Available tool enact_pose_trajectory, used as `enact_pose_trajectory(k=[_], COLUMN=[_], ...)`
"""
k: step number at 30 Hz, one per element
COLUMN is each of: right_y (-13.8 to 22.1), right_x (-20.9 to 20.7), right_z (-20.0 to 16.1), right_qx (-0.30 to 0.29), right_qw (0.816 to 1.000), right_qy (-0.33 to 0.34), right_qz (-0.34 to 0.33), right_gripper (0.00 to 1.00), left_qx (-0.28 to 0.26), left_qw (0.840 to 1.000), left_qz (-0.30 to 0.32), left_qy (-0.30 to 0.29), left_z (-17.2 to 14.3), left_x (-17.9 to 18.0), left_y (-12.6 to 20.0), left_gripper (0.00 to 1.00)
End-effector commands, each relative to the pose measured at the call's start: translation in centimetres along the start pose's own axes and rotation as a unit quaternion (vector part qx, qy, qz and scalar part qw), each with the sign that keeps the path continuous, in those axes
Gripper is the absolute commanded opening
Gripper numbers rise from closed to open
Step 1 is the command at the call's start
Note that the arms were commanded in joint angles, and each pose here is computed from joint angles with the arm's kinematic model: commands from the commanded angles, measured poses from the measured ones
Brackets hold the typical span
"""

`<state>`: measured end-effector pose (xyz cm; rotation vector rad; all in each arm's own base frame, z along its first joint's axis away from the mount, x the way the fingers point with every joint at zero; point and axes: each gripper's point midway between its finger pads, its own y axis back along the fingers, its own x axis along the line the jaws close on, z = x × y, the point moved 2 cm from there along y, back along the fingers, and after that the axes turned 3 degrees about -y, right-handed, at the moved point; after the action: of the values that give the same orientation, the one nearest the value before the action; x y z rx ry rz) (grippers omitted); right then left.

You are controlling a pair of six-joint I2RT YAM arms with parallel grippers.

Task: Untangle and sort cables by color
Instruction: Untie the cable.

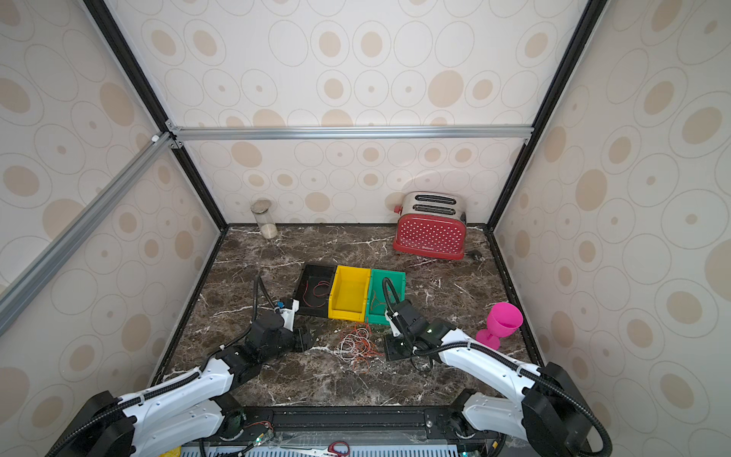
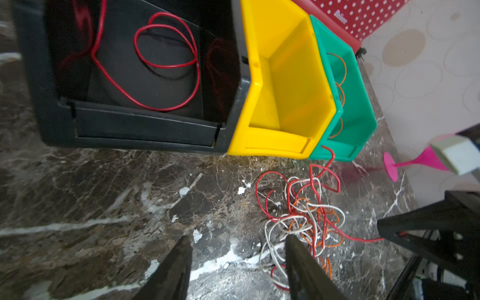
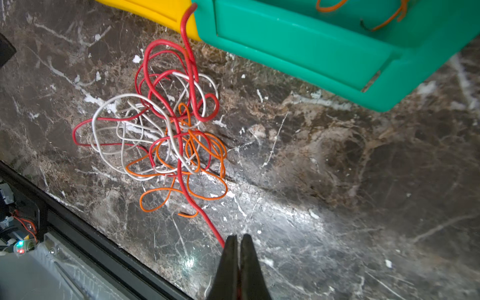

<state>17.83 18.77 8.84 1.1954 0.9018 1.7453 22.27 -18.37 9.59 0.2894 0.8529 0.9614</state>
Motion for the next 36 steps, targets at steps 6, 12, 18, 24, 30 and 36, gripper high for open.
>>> enact_pose_trajectory(k=[6,12,18,24,30,36], right_y=[0.9,1.3,2.7,6.0,9.1,11.9], right_x=[2.0,4.3,6.2,5.3,3.2,1.1], right_z=[1.0,1.4,1.7,2.2,2.9,3.4], right_qx=[-0.005,-0.007,-0.011,-0.046,-0.092,-0.126], right_qw=[0.999,0.996,0.99,0.994,0.994,0.992], right_qy=[0.012,0.016,0.024,0.043,0.034,0.009], right_qz=[0.043,0.093,0.135,0.092,0.04,0.008], right_gripper=[0.0,0.0,0.0,0.0,0.0,0.0], left_qx=[0.002,0.059,0.093,0.108,0.111,0.115], left_qw=[0.986,0.98,0.98,0.982,0.983,0.983], left_qz=[-0.152,-0.127,-0.073,0.001,0.031,0.067], left_qy=[-0.062,-0.139,-0.159,-0.157,-0.146,-0.13], left_z=[-0.2,-2.7,-4.7,-5.3,-5.9,-6.2], left_x=[-5.7,-7.1,-6.2,-3.6,-1.9,0.1], left_y=[-0.1,-2.8,-5.5,-6.3,-5.6,-5.1], left_gripper=[0.74,0.74,0.67,0.32,0.06,0.0])
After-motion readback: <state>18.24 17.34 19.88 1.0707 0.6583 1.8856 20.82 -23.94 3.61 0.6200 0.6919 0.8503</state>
